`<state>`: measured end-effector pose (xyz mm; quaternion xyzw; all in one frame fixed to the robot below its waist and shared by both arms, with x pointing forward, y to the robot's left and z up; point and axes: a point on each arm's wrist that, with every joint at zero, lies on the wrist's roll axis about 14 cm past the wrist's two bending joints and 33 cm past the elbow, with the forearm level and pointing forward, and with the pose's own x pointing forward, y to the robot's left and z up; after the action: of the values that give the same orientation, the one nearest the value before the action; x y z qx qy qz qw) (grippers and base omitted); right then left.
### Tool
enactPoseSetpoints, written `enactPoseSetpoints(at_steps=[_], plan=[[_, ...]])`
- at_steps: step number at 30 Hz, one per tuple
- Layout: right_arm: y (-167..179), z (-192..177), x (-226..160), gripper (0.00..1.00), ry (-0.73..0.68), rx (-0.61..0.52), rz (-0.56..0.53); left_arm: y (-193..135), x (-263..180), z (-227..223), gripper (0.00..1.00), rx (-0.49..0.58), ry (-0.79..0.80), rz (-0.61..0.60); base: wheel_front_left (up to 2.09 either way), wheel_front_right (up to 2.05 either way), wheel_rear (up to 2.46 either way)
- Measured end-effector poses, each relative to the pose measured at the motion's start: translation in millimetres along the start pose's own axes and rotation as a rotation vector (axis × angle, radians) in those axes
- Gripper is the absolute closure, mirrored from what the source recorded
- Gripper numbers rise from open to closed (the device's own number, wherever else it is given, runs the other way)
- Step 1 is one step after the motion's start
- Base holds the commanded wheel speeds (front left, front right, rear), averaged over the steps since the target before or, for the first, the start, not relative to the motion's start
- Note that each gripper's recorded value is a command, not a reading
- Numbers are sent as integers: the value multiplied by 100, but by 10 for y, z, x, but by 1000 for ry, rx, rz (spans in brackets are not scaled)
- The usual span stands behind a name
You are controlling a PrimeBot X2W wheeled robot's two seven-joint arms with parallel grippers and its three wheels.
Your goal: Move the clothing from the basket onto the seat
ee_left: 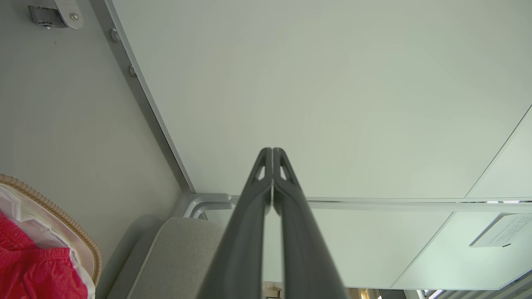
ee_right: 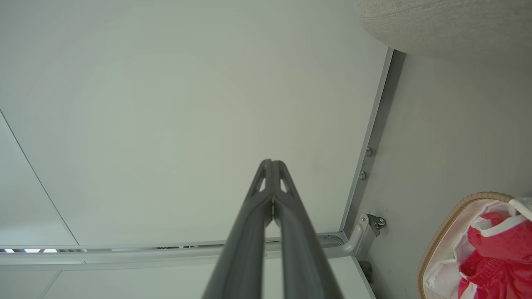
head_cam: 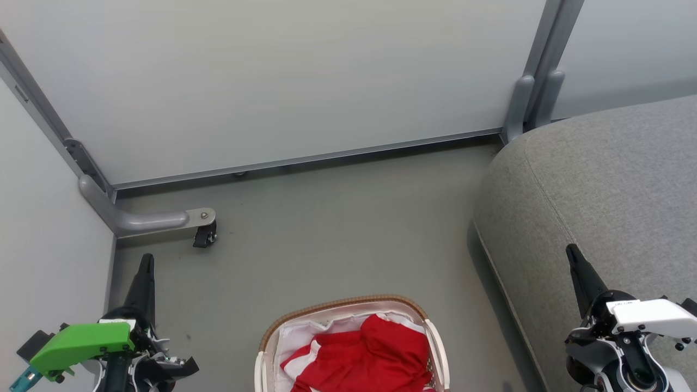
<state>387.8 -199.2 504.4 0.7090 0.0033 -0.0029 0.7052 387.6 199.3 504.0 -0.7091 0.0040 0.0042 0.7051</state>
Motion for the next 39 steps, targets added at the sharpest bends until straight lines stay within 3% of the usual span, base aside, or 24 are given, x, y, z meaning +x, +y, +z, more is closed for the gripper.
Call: enactPoseSetpoints(at_steps=[15, 16, 22, 27, 39], plan=[[0, 0, 0, 100, 0, 0, 0, 0, 0, 0, 100, 0, 0, 0, 0, 0, 0], [0, 0, 0, 0, 0, 0, 0, 0, 0, 0, 0, 0, 0, 0, 0, 0, 0], [-268, -36, -113, 0, -3, 17, -79, 272, -110, -35, 0, -10, 3, 82, 0, 0, 0], [-285, -39, -115, 0, -15, 3, -85, 283, -110, -86, 0, -3, 3, 85, 0, 0, 0], [-292, 94, -122, 0, -68, -153, -97, 234, -95, -159, 0, 90, 3, 71, 0, 0, 0]])
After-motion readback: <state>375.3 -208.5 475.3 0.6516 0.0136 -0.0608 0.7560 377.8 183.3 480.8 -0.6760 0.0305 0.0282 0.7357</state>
